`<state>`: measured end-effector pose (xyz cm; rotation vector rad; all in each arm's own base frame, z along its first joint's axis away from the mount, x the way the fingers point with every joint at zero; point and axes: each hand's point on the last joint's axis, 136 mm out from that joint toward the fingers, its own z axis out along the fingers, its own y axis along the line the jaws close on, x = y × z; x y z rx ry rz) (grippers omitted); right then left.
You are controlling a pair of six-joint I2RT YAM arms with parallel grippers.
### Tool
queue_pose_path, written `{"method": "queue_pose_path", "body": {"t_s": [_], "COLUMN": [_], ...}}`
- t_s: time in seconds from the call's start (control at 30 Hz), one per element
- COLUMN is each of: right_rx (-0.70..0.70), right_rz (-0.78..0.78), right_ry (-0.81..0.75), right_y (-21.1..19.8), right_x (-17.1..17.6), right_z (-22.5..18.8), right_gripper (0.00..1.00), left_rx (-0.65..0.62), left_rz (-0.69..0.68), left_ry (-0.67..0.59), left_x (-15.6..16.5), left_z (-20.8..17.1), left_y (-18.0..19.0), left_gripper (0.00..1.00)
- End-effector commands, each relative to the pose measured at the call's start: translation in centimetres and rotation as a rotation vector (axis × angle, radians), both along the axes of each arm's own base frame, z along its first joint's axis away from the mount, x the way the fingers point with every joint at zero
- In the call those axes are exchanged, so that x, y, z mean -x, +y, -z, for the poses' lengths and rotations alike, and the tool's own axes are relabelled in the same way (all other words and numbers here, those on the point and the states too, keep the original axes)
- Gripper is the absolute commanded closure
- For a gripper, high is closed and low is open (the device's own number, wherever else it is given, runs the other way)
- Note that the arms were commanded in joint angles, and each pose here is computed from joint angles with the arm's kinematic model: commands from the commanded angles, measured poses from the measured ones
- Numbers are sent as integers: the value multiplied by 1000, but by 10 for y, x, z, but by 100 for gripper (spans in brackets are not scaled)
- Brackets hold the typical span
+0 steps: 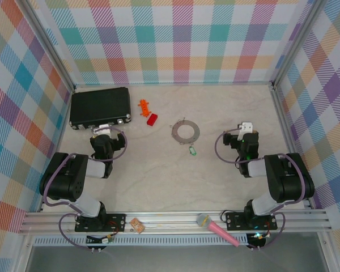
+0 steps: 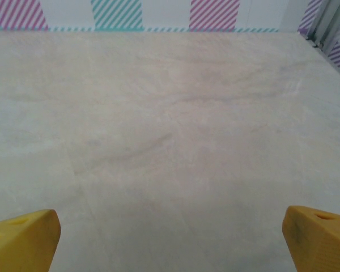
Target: Put the keys on the keyring
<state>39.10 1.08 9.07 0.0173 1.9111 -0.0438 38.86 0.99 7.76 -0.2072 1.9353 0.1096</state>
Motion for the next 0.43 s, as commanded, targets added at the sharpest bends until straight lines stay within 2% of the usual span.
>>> {"method": "queue_pose_path", "body": {"t_s": [0.0, 0.23, 0.4], "right_rx": [-47, -48, -49], "right_rz": [-1, -1, -1], "right_ry": [5, 5, 5], "right_y": [0, 0, 0], "right_x": [-5, -5, -5], "right_z": [-3, -3, -3], "right_gripper": [1, 1, 1], "left_rx": [17, 15, 17], "left_rz": [17, 161, 166], "left_ry": [-28, 9, 9], "left_x": [-6, -12, -11], "left_z": [-8, -4, -4], "left_y": [-2, -25, -26], "left_gripper": [0, 0, 0]}}
